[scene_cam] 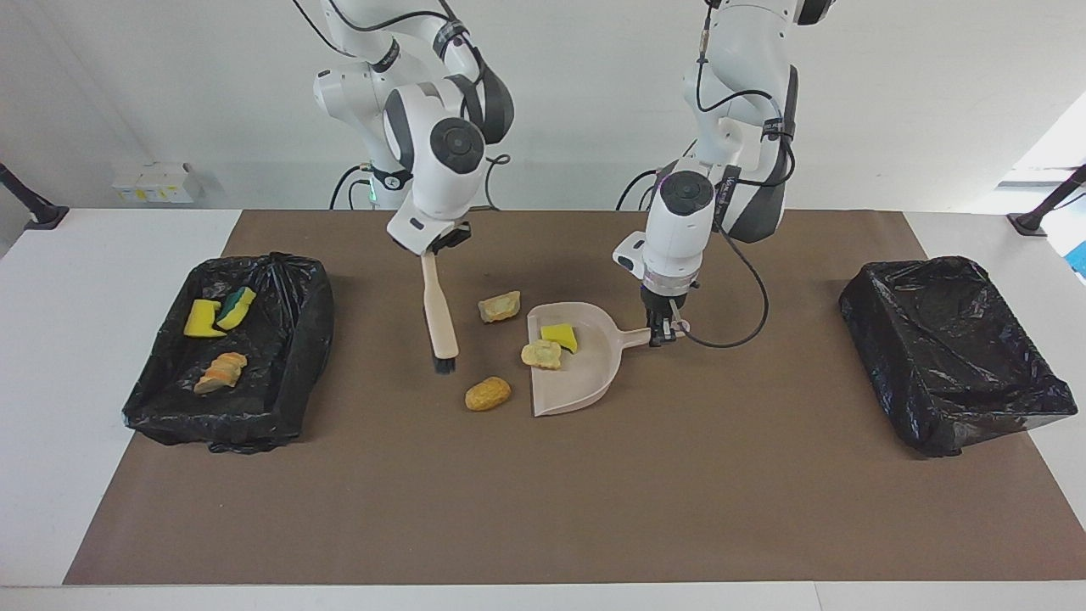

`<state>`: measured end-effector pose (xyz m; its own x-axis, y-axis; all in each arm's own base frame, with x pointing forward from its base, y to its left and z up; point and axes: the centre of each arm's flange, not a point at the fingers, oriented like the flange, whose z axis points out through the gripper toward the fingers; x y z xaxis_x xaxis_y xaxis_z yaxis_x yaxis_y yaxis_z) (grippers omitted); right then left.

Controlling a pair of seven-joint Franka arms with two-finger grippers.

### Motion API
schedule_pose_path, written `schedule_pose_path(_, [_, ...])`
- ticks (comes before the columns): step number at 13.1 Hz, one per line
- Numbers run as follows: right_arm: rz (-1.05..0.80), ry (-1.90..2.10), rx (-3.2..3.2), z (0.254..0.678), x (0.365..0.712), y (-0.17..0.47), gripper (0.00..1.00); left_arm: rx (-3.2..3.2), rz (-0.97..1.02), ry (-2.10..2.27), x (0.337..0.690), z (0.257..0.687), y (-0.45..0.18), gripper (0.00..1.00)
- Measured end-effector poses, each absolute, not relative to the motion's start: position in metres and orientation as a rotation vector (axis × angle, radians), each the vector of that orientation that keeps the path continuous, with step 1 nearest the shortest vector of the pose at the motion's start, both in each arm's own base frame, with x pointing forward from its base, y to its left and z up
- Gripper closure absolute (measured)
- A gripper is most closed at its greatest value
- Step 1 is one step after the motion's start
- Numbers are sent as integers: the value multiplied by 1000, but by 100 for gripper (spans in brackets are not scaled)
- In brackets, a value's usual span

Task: Sweep and dump trash in bin
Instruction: 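Brush the chunks into the dustpan while the left gripper holds it steady, then sweep the last tan piece into the dustpan with the right gripper's brush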

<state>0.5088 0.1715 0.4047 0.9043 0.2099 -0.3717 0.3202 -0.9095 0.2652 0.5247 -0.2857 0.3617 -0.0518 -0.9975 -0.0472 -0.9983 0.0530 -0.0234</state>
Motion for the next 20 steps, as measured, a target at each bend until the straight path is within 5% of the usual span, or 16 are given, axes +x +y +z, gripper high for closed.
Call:
schedule_pose_path(4, [-545,486,2685,343,553,199,74,-2119,53,2258,517,363,-294,69])
schedule_pose_path(13, [-802,425,3007,340,505,287,74,-2321,114,2051,497,366,-312,69])
schedule_pose_path(17, [-734,242,3087,384,503,291,74,-2310,27,2057,498,364,-317,69])
schedule_pose_path(20, [-775,26,3047,447,495,233,74,-2273,-28,2091,502,366,-316,69])
